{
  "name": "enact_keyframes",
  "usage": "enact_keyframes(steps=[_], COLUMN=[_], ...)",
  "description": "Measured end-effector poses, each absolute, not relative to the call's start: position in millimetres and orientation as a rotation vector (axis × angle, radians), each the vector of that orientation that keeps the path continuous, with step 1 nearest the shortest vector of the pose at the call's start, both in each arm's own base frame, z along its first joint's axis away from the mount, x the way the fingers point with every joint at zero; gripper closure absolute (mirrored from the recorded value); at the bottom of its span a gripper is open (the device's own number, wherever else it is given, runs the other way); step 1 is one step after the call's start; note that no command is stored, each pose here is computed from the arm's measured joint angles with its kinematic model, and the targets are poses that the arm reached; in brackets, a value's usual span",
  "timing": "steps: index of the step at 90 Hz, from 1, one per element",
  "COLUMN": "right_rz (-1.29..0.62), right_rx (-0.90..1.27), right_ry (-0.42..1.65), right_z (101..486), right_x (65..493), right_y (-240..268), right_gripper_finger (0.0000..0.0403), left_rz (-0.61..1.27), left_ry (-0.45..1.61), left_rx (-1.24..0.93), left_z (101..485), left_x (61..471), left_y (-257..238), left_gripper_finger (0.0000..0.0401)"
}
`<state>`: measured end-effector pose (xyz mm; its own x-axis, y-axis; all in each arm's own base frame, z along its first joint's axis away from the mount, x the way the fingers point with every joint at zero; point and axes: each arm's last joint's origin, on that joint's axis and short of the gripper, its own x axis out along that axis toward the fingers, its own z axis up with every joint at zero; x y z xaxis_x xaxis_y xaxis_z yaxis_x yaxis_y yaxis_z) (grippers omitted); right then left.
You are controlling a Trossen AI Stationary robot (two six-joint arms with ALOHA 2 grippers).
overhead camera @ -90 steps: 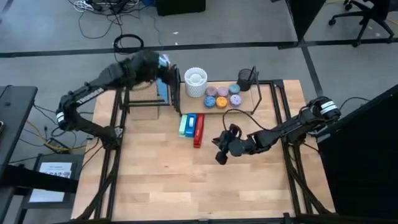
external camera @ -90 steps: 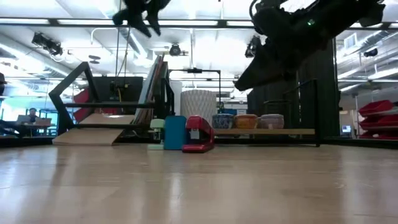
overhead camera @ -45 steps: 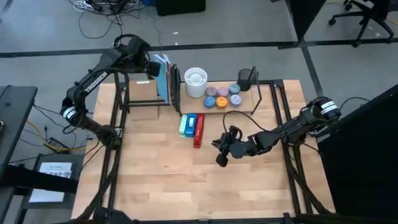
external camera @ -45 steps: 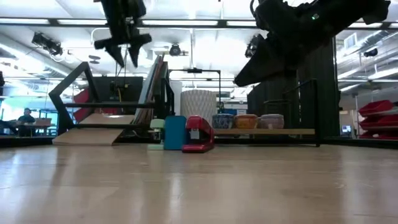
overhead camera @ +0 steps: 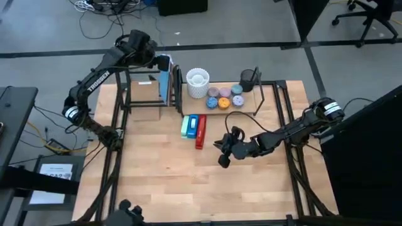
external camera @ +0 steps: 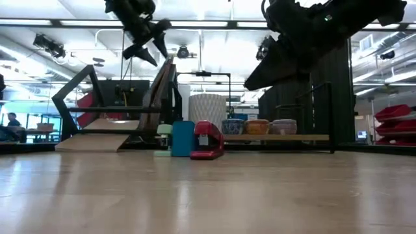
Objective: Stock shelves
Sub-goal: Remove the brown book from the bookshelf
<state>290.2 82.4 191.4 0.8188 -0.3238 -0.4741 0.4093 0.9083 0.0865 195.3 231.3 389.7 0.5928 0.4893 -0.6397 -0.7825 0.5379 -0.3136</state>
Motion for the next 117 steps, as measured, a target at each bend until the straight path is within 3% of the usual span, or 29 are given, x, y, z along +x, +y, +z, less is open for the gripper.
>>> enact_keyframes(steps=[64,100,117], right_rz=[-0.422,-0.419,-0.418], right_rx=[0.189,0.189,0.189], right_ry=[0.469,0.469,0.469], right_z=[191.4,191.4,191.4], right_x=[292.8,292.6,292.6], right_y=[72.9,73.8,73.8], right_gripper_finger=[0.0383,0.0383,0.0383], left_rz=[0.802,0.824,0.935], left_ry=[0.633,0.963,0.972], left_rx=[-0.409,-0.319,-0.268], left_z=[410.7,359.4,346.9], left_x=[194.2,218.2,223.1], left_y=[170.4,115.1,101.2], left_gripper_finger=[0.0176,0.0176,0.0176])
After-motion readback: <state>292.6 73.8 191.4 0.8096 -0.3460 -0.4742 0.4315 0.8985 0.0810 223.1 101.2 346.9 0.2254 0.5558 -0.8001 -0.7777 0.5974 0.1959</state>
